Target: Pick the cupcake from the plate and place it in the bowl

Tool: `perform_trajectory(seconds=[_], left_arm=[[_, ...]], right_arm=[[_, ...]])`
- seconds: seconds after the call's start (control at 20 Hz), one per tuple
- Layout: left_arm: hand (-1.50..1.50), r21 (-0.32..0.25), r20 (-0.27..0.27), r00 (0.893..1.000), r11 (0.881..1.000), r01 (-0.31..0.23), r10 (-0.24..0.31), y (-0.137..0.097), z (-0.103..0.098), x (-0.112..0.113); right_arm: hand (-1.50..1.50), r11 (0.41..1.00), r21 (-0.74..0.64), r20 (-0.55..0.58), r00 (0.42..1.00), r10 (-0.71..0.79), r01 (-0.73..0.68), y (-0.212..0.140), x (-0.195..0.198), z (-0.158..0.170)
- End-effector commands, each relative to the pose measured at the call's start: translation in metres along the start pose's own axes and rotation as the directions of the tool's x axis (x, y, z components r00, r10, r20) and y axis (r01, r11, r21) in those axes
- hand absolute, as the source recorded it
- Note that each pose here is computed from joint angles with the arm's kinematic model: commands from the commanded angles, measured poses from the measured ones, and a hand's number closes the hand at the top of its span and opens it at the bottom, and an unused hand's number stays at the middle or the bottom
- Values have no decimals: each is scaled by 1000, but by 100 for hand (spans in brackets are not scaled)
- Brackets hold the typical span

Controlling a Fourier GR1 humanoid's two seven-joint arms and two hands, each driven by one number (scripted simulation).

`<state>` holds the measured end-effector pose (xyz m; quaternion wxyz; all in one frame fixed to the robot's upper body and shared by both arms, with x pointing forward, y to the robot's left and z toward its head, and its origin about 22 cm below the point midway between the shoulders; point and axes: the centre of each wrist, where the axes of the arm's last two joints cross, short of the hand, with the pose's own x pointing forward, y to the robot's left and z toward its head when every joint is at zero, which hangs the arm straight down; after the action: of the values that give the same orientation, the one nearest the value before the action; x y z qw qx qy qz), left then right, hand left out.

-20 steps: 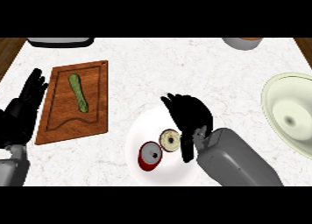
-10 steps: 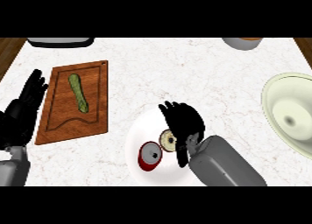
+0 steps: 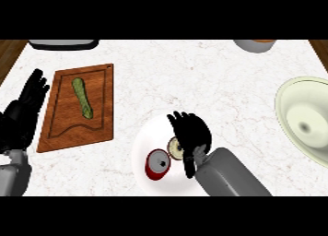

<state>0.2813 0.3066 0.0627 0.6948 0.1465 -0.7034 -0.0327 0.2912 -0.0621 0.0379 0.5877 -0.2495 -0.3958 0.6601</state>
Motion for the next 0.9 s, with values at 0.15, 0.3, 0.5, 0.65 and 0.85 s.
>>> perform_trajectory(seconds=[0.15, 0.3, 0.5, 0.65, 0.85], left_arm=[[0, 8, 10, 1000, 1000, 4, -4, -10, 14, -13], [0, -14, 12, 1000, 1000, -1, 1, -3, 9, 0], [0, -7, 10, 1000, 1000, 0, 0, -7, 6, -13], [0, 4, 12, 1000, 1000, -5, 5, -10, 14, 4], [0, -10, 13, 1000, 1000, 10, -10, -3, 9, -3]], right_arm=[[-150, 1000, 11, -23, 1000, -10, 10, 14, 9, -1], [150, 997, 59, -12, 999, -47, 48, -2, -9, -28], [150, 999, 53, 84, 996, -16, 11, 27, 4, -32], [150, 999, 34, 87, 996, -33, 31, 12, 12, -28], [150, 998, 44, 91, 995, -41, 38, 34, -9, -50]])
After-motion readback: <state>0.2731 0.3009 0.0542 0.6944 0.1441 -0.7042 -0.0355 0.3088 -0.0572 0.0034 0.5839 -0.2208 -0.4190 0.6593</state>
